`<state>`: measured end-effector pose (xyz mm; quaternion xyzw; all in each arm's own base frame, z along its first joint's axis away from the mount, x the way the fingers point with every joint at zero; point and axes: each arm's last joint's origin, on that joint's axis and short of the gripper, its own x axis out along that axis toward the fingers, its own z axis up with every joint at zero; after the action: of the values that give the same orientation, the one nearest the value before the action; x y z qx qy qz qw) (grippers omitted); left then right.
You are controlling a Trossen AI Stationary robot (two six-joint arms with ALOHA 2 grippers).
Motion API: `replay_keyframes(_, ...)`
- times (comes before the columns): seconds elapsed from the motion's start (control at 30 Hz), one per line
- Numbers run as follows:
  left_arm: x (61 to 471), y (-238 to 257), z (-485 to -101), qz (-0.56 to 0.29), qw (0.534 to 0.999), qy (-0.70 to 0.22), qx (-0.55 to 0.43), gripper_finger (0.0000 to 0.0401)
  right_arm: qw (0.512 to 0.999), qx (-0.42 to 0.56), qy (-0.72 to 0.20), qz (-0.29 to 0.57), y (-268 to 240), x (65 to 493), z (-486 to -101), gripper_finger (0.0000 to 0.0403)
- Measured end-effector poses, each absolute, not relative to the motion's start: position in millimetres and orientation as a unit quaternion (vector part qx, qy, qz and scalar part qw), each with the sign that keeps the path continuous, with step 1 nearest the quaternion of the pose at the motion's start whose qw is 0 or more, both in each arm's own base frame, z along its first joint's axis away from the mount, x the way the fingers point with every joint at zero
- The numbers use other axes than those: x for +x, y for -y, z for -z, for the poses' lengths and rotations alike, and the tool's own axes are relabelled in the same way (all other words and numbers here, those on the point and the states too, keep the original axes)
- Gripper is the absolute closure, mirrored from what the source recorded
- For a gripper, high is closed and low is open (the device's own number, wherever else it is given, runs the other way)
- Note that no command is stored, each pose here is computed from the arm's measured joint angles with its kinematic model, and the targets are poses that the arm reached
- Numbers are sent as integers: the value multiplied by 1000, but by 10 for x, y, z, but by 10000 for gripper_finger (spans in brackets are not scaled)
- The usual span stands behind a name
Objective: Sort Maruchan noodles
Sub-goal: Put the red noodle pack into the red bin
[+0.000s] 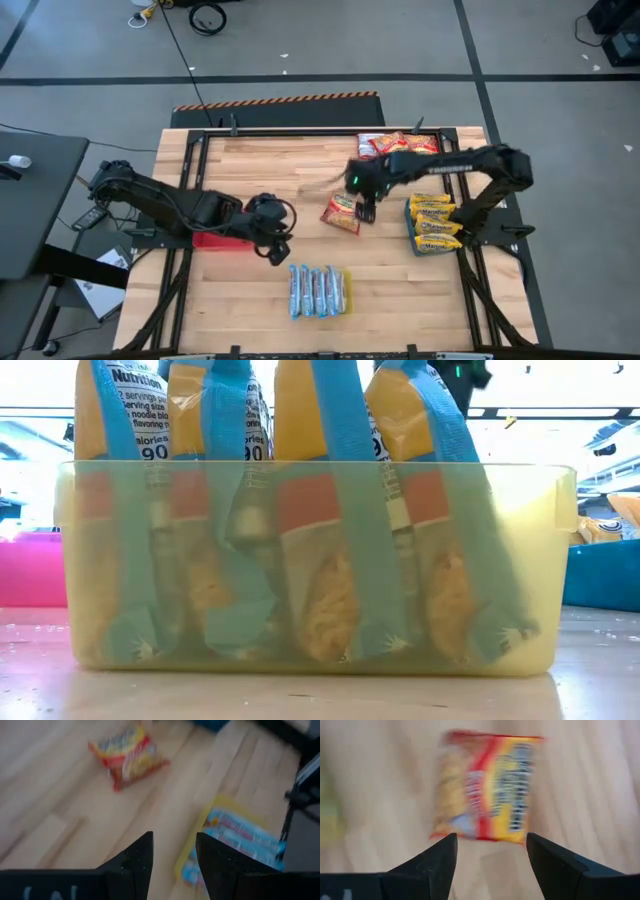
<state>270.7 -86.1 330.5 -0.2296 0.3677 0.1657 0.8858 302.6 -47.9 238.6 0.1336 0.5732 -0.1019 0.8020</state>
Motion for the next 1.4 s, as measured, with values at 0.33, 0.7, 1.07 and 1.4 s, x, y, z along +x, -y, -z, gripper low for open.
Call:
replay_keyframes(0.33, 2509, 664, -3294, -175, 863, -401, -254, 248, 781, 333, -502, 165, 1095, 2771, -1852, 159)
replay_keyframes(0.7, 2371, 328, -2804, -111, 903, -261, -322, 248, 783, 353, -504, 94, 1116, 3025, -1421, 194)
replay_keyframes(1.07, 2502, 22, -2329, -149, 895, -252, -337, 245, 849, 193, -484, 91, 991, 3175, -1688, 391)
replay_keyframes(1.4, 2554, -570, -2310, -127, 905, -231, -334, 174, 892, -57, -446, 50, 573, 3471, -2501, 396)
